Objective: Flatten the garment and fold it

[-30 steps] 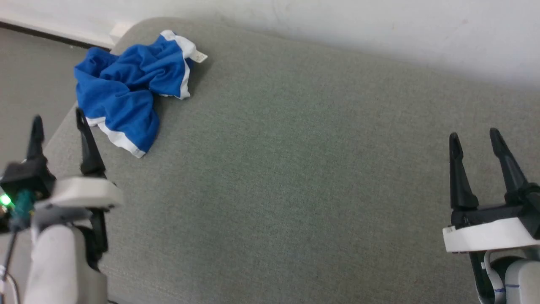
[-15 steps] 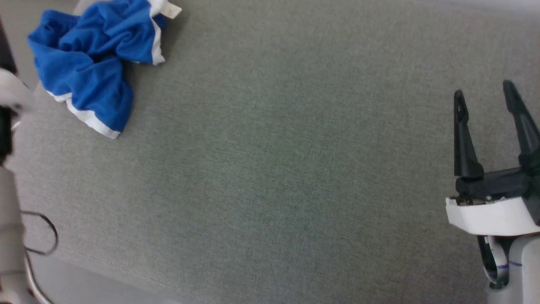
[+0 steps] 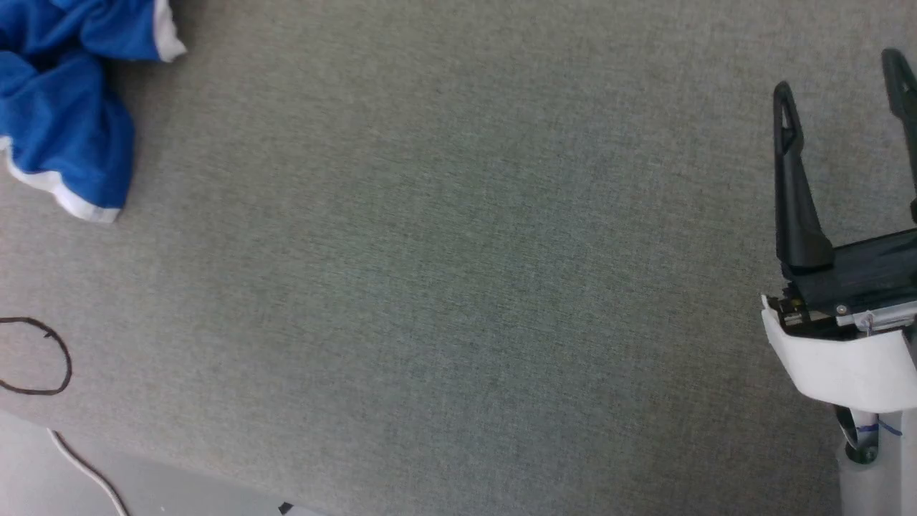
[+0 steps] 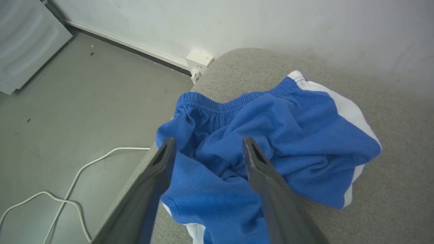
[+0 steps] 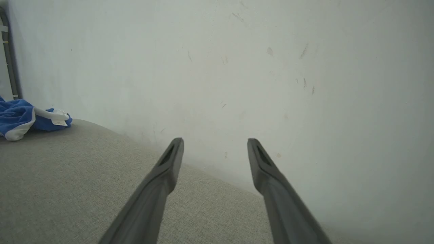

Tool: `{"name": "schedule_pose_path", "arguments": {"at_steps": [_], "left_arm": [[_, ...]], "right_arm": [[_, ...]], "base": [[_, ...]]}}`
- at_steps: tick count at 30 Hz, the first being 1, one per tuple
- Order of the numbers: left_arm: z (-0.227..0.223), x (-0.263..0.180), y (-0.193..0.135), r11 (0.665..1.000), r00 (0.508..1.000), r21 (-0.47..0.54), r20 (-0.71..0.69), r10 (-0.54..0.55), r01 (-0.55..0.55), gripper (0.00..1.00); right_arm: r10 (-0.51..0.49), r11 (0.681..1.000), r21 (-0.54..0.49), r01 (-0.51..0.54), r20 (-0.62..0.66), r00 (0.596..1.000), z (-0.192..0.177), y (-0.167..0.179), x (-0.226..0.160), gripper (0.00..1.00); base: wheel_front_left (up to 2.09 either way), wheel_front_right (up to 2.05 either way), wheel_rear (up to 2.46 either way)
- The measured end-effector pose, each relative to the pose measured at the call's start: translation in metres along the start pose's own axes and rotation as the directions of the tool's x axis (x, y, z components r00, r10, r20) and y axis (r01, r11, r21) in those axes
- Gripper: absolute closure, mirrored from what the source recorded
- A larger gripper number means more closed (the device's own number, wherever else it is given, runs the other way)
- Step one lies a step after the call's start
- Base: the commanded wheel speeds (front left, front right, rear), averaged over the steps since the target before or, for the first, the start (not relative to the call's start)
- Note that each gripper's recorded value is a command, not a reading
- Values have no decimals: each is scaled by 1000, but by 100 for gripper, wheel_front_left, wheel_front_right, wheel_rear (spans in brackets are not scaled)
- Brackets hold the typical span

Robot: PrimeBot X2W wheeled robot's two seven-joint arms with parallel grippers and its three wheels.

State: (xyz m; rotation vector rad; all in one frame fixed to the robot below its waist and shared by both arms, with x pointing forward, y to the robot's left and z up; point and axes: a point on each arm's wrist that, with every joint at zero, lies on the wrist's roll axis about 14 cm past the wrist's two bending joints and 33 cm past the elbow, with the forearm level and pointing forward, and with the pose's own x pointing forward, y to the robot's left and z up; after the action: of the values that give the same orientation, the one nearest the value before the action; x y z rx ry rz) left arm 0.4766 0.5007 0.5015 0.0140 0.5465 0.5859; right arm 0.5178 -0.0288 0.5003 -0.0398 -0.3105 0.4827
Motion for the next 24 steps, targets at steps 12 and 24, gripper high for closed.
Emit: {"name": "schedule_pose_path", "arguments": {"at_steps": [12, 24], "left_arm": [[-90, 35, -38, 994, 902, -72, -417, -110, 87, 0], [-113, 39, -51, 990, 850, 37, -519, -95, 133, 100]], "right_arm": [[-10, 1000, -9, 10, 35, 999, -29, -8, 6, 0], [-15, 1000, -11, 15, 2, 1000, -40, -10, 2, 0]], "base": [[0, 0, 0], [0, 0, 0]]}}
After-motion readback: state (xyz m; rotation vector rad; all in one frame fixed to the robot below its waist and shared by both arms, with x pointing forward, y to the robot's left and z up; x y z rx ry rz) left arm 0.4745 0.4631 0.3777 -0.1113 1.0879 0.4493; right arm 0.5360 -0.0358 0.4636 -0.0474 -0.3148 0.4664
